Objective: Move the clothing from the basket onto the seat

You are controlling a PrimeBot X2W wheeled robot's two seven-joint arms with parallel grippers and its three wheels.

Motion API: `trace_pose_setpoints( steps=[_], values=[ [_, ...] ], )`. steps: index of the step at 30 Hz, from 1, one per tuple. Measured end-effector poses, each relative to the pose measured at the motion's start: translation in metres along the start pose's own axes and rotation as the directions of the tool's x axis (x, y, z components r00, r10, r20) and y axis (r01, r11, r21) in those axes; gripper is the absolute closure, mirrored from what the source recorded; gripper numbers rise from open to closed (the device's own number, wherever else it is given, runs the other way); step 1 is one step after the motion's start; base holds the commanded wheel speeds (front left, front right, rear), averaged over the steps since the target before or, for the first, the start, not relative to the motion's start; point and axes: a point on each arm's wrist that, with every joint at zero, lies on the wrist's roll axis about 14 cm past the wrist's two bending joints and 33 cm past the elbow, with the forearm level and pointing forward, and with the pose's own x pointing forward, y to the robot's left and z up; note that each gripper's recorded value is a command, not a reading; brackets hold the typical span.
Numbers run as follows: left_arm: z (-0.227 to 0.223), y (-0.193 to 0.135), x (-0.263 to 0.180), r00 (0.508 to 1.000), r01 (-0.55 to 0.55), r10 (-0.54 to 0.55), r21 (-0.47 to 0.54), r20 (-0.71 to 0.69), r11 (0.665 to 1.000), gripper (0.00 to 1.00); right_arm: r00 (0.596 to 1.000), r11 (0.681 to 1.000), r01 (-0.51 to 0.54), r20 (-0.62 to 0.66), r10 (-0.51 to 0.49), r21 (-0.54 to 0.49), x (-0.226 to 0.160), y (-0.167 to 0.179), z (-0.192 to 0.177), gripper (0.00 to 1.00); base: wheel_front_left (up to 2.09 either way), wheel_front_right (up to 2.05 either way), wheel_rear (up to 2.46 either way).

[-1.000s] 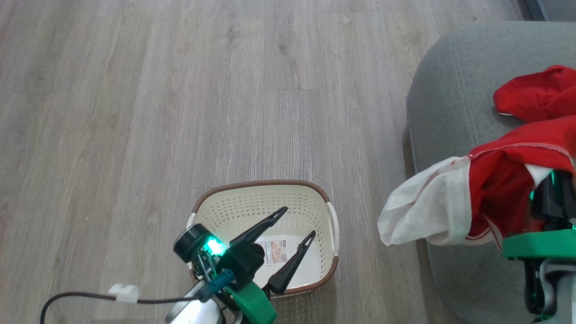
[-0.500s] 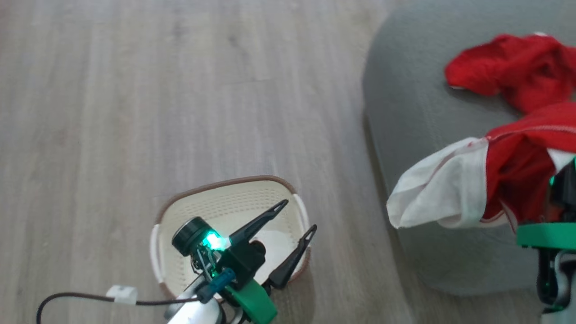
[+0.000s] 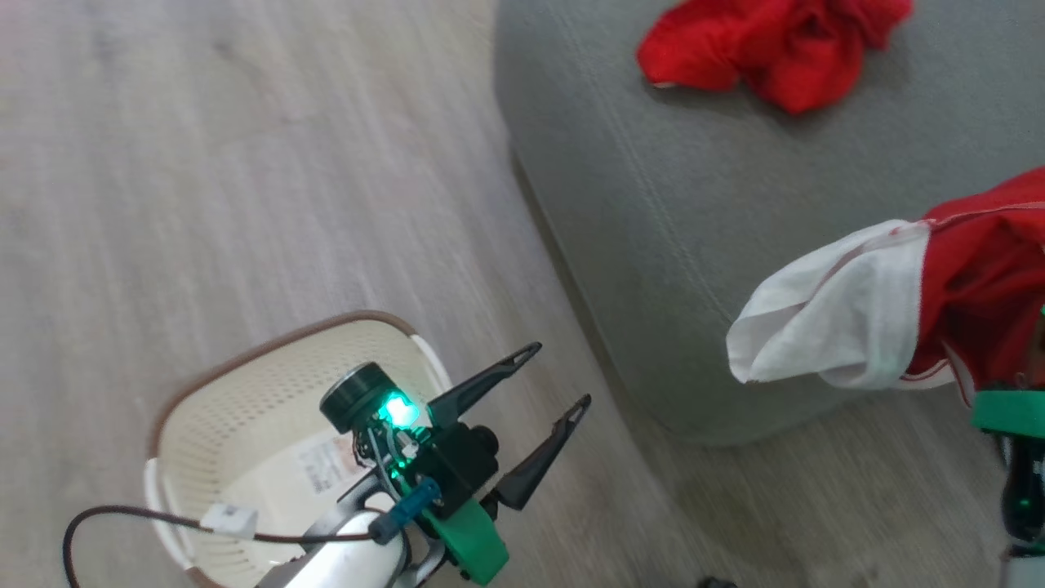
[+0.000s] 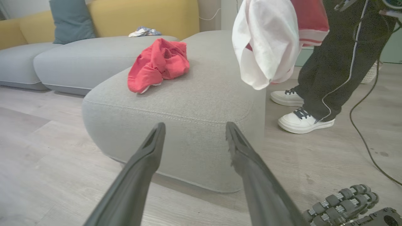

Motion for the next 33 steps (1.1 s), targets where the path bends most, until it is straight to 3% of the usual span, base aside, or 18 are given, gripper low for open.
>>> trace_pose_setpoints(
  steps=[7, 15, 22, 33],
  values=[
    [-0.014, -0.014, 0.018, 0.995, 0.097, -0.097, -0.036, 0.007, 0.995, 0.00, 0.996, 0.996, 0.077, -0.035, -0.079, -0.052, -0.008, -0.027, -0.004, 1.00, 0.00, 0.00, 0.00],
    [-0.022, -0.019, 0.018, 0.993, 0.118, -0.118, -0.057, -0.003, 0.991, 0.00, 0.994, 0.990, 0.106, -0.022, -0.108, -0.090, -0.004, -0.037, -0.001, 1.00, 0.00, 0.00, 0.00],
    [-0.037, -0.002, 0.011, 0.995, 0.097, -0.099, -0.061, -0.026, 0.993, 0.00, 0.991, 0.985, 0.086, 0.111, -0.069, -0.149, 0.039, -0.019, 0.028, 1.00, 0.00, 0.00, 0.00],
    [-0.087, 0.023, -0.003, 0.987, 0.121, -0.127, -0.066, -0.097, 0.991, 0.00, 0.975, 0.970, 0.036, 0.222, 0.018, -0.239, 0.130, 0.008, 0.039, 1.00, 0.00, 0.00, 0.00]
  ],
)
